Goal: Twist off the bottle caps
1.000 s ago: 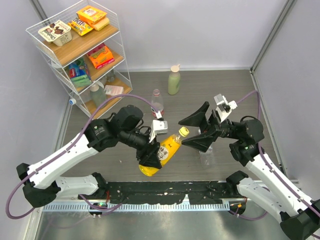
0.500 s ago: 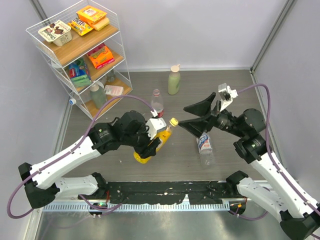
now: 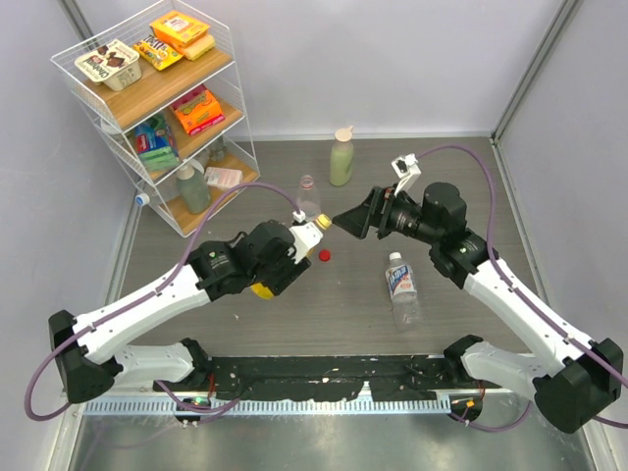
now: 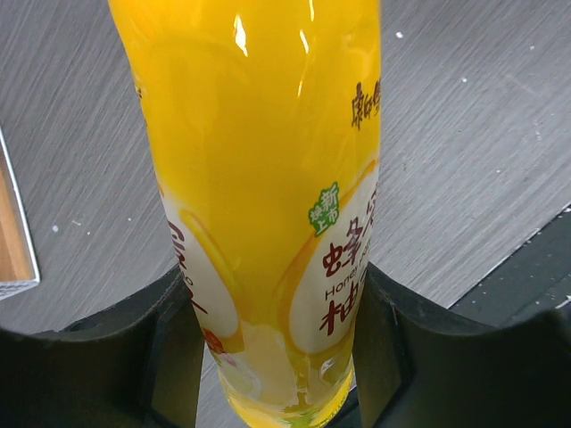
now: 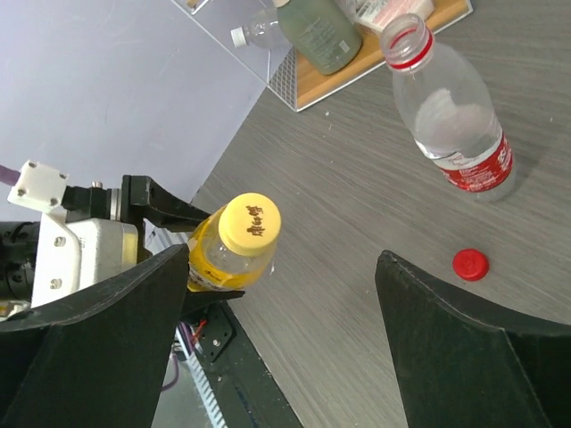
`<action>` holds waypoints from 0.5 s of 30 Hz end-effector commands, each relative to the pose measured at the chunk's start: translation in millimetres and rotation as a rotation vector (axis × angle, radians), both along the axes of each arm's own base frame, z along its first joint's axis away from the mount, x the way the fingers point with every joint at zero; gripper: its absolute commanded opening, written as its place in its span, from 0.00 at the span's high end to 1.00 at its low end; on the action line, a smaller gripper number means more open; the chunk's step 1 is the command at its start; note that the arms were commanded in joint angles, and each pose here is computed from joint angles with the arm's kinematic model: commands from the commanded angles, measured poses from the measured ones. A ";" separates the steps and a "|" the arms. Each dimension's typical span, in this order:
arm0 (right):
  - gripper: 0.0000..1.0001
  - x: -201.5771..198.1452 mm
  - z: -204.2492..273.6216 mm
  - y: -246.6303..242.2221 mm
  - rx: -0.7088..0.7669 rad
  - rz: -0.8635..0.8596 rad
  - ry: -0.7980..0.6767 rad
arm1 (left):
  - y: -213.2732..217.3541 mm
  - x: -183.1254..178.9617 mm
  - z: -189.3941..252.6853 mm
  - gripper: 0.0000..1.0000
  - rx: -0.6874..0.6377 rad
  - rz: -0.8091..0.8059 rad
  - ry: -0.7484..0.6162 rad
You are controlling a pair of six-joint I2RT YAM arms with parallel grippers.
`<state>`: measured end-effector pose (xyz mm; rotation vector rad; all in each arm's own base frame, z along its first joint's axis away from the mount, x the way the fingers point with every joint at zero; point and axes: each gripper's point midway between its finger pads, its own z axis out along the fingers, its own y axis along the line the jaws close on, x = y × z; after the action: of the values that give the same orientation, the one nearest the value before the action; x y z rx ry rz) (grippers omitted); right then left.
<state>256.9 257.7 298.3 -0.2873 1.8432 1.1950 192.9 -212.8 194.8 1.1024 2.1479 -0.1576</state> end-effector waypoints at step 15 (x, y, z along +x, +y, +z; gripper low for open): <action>0.28 14.0 -13.7 35.8 0.072 0.025 0.110 | -4.1 14.4 -15.8 1.00 0.051 0.038 -0.021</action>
<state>265.7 286.1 275.4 -0.2157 1.9320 1.3033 201.4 -212.0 174.8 1.1170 2.1942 -0.0677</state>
